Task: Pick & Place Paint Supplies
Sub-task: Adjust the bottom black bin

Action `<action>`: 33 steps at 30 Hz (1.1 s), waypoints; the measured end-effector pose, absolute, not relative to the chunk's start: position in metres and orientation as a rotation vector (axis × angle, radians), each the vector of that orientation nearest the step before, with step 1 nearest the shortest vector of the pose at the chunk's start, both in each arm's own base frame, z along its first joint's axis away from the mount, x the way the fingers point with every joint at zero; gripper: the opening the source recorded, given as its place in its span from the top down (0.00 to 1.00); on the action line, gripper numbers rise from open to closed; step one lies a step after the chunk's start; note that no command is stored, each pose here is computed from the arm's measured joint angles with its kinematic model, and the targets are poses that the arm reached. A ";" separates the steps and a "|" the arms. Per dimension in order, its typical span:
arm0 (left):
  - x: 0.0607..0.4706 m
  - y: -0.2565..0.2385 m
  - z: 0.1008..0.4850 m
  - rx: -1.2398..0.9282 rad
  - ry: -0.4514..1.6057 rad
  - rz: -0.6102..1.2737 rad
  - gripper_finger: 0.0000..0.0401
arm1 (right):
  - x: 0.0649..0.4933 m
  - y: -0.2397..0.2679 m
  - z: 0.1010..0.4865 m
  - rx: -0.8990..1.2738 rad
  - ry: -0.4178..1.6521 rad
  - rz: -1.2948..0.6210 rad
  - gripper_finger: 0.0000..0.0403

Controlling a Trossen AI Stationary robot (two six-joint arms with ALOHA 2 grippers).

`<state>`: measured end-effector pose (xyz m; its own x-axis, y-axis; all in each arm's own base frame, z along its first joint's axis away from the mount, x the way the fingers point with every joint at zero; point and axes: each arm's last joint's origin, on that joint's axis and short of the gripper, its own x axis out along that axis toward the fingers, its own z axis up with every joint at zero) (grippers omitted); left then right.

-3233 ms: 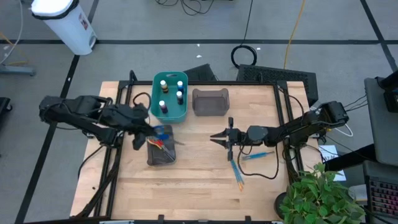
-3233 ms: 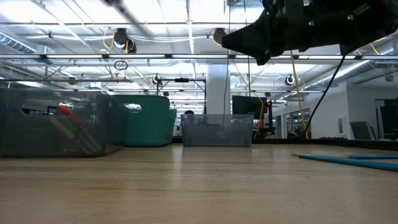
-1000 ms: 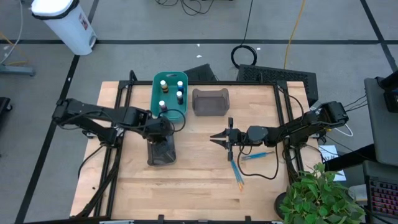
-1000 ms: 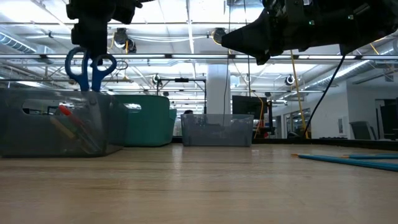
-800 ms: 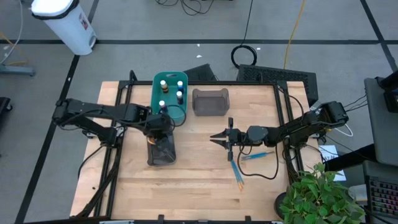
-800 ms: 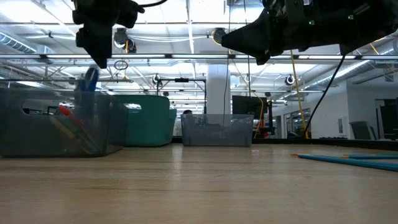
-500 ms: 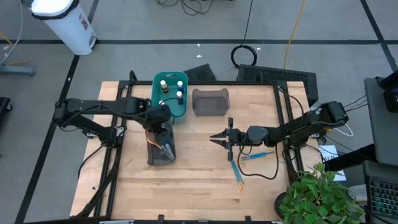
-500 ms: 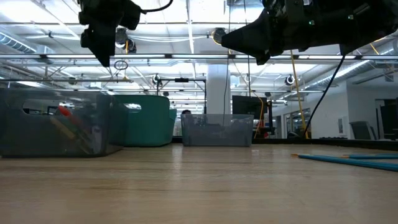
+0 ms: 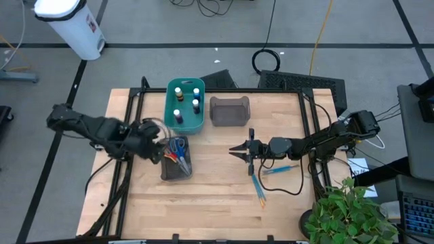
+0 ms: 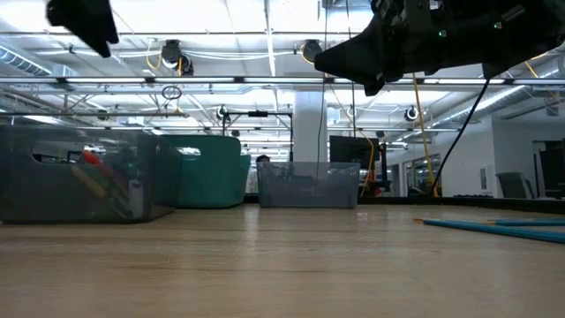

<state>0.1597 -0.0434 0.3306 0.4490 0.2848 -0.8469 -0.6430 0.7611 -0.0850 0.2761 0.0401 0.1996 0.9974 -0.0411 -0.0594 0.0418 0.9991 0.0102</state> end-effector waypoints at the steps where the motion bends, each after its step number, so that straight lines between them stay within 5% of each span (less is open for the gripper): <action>1: 0.156 -0.046 0.325 -0.445 0.926 0.619 0.42 | 0.276 0.040 0.200 0.012 0.059 -0.041 0.87; 12: 0.127 -0.057 0.230 -0.619 1.152 0.878 0.44 | 0.276 0.040 0.201 0.013 0.045 -0.041 0.86; 25: 0.140 -0.059 0.202 -0.632 1.160 0.984 0.96 | 0.276 0.040 0.201 0.007 0.046 -0.042 0.86; 33: 0.151 -0.055 0.190 -0.599 1.197 1.075 0.97 | 0.276 0.040 0.201 0.007 0.046 -0.042 0.86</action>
<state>0.1507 -0.0553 0.1903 -0.0063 0.3404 -0.9402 -0.8982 0.4114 0.1549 0.2763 0.0401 0.2010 0.9981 -0.0414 -0.0460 0.0417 0.9991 0.0057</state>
